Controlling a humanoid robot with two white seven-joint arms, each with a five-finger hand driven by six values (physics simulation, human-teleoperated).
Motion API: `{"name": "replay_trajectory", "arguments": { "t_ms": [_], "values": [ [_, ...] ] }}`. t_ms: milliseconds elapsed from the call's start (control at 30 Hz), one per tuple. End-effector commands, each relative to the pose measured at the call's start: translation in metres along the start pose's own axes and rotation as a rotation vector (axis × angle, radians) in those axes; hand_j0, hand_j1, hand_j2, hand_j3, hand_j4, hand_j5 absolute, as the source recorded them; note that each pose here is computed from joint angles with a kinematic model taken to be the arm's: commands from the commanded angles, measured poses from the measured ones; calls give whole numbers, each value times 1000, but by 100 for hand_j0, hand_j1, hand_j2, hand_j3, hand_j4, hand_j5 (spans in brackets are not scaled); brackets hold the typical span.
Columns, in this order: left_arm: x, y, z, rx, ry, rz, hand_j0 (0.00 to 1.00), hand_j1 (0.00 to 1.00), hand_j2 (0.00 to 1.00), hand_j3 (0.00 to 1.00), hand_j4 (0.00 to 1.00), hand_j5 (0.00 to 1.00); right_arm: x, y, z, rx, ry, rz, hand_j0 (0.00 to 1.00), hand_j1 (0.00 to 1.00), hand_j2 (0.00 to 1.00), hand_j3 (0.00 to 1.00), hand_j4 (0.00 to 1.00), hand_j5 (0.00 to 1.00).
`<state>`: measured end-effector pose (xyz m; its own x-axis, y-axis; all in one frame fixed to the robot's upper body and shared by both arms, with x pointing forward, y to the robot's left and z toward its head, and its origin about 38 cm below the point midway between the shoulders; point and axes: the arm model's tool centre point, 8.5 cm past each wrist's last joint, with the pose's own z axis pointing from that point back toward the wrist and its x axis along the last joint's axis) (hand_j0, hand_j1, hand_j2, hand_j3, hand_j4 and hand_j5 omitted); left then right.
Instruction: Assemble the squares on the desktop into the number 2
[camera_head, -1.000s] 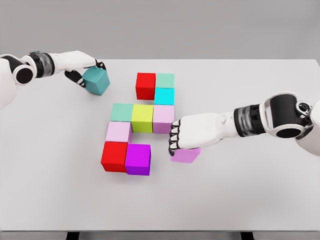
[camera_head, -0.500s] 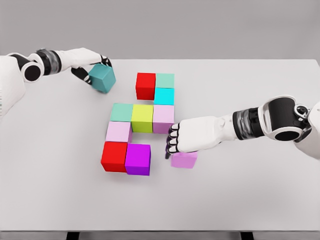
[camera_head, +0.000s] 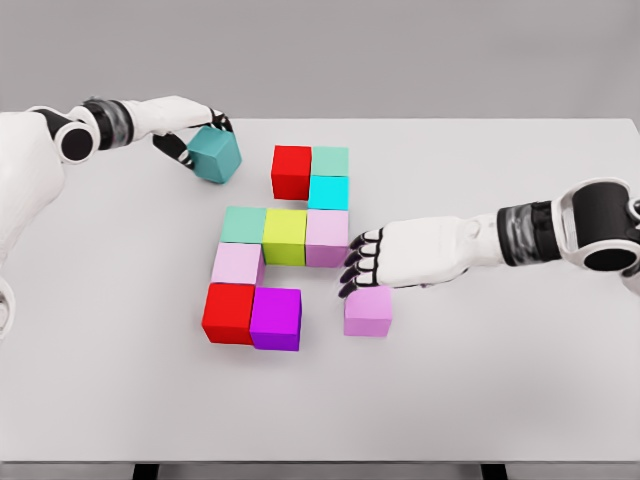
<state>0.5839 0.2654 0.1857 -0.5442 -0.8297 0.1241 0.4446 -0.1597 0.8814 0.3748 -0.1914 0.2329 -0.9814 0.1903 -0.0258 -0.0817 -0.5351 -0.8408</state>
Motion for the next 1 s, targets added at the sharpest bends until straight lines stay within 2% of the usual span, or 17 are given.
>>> {"name": "replay_trajectory", "arguments": {
  "t_ms": [0,100,200,267,333,400,467,533,767,800,900,967],
  "values": [
    [4,2,-3,9,-6,19,66,66,66,66,66,66,-6,-3,20,-29,26,-38,98,98,98,98,98,98],
    [5,1,-6,0,-6,39,66,66,66,66,66,66,-12,-5,39,-50,56,-68,98,98,98,98,98,98],
    [5,1,-6,-2,-5,47,66,66,66,66,66,66,-23,12,63,2,126,-97,97,97,97,97,97,97],
    [5,2,-6,-2,-5,51,66,66,66,66,66,66,-38,29,71,31,177,-145,90,90,90,90,90,90],
    [8,2,-8,-5,-13,57,66,66,66,66,66,66,-48,42,73,78,219,-144,82,82,82,82,82,82],
    [7,-1,-9,-14,-5,72,66,66,66,66,66,66,-48,56,67,123,213,-156,79,79,79,79,79,79],
    [8,1,-9,-11,-7,77,66,66,66,66,66,66,-46,63,62,161,209,-144,71,71,71,71,71,71],
    [11,0,-13,-17,-8,85,66,66,66,66,66,66,-46,65,56,177,205,-130,68,68,68,68,68,68],
    [15,-1,-19,-37,9,116,66,66,66,66,66,66,-44,63,49,180,194,-111,56,56,56,56,56,56],
    [15,0,-19,-36,11,115,66,66,66,66,66,66,-44,63,47,177,191,-110,50,50,50,50,50,50],
    [15,1,-19,-31,10,117,66,66,66,66,66,66,-44,61,43,173,186,-106,45,45,45,45,45,45],
    [18,1,-22,-32,5,122,66,66,66,66,66,66,-44,60,37,169,178,-103,36,36,36,36,36,36]
  ]
}}
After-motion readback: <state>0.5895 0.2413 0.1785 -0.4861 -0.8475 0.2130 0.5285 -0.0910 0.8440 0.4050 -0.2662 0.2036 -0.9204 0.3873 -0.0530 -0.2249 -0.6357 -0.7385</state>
